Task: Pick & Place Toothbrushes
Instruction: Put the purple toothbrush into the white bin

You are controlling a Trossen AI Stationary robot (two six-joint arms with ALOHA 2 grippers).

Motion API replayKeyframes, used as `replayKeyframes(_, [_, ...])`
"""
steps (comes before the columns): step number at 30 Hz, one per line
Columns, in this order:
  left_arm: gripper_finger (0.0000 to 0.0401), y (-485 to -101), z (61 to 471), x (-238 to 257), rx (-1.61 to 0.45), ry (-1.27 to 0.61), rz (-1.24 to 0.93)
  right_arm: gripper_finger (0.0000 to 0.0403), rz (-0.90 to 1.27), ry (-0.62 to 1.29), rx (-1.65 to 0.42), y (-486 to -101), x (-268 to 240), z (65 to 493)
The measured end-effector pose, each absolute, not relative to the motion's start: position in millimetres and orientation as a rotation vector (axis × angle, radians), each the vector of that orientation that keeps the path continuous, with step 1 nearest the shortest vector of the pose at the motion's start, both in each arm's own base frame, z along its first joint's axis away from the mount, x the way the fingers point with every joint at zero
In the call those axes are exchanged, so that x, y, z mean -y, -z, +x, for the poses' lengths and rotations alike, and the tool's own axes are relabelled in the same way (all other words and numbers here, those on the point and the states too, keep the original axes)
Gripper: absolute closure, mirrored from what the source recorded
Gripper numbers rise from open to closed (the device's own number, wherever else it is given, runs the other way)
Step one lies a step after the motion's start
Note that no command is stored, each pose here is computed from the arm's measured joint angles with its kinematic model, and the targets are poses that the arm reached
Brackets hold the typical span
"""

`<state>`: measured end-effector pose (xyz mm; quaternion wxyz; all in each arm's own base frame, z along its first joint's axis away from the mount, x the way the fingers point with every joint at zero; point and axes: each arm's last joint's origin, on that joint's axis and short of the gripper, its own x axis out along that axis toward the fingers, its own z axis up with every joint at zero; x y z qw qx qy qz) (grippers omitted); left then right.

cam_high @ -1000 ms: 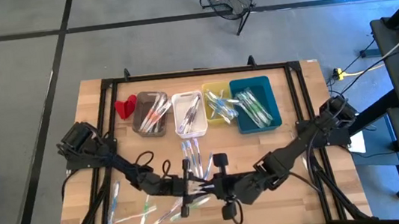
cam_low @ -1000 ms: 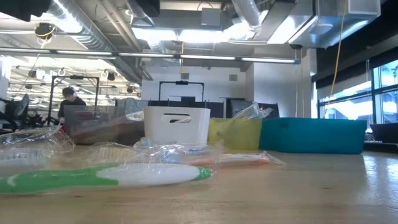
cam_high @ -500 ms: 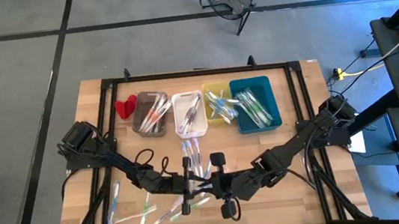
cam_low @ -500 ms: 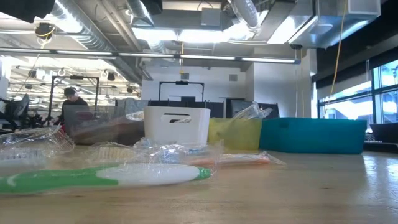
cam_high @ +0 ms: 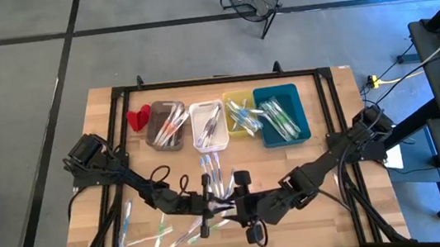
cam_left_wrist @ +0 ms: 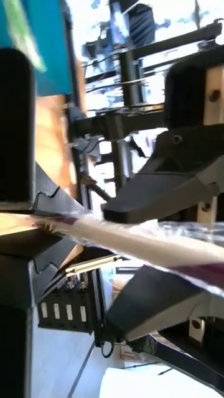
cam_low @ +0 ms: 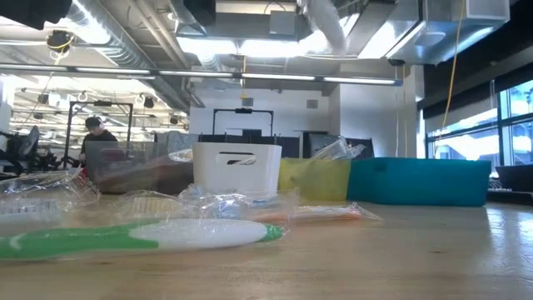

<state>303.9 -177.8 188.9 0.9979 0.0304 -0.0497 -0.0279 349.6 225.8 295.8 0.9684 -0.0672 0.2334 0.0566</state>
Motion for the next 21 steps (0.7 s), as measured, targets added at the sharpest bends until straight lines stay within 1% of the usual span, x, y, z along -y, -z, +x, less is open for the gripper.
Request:
replayKeyframes(4, [0.0385, -186.4, 303.5, 175.4, 0.02, 0.045, 0.024, 0.0194, -0.16, -0.11, -0.55, -288.8, -230.8, 340.2])
replayKeyframes(9, [0.0385, -198.1, 301.4, 162.9, -0.045, -0.029, -0.007, 0.0184, -0.122, -0.09, -0.662, -279.6, -234.1, 328.6])
replayKeyframes(14, [0.0385, -227.3, 294.0, 137.8, -0.156, -0.096, -0.058, 0.0189, -0.083, -0.082, -0.766, -272.3, -238.2, 316.7])
replayKeyframes(17, [0.0385, -252.1, 293.6, 116.9, -0.229, -0.187, -0.041, 0.0197, -0.08, -0.126, -0.807, -270.2, -244.4, 309.5])
replayKeyframes(21, [0.0385, -282.9, 300.1, 83.5, -0.325, -0.337, -0.04, 0.0208, -0.131, -0.192, -0.814, -269.8, -253.6, 302.0])
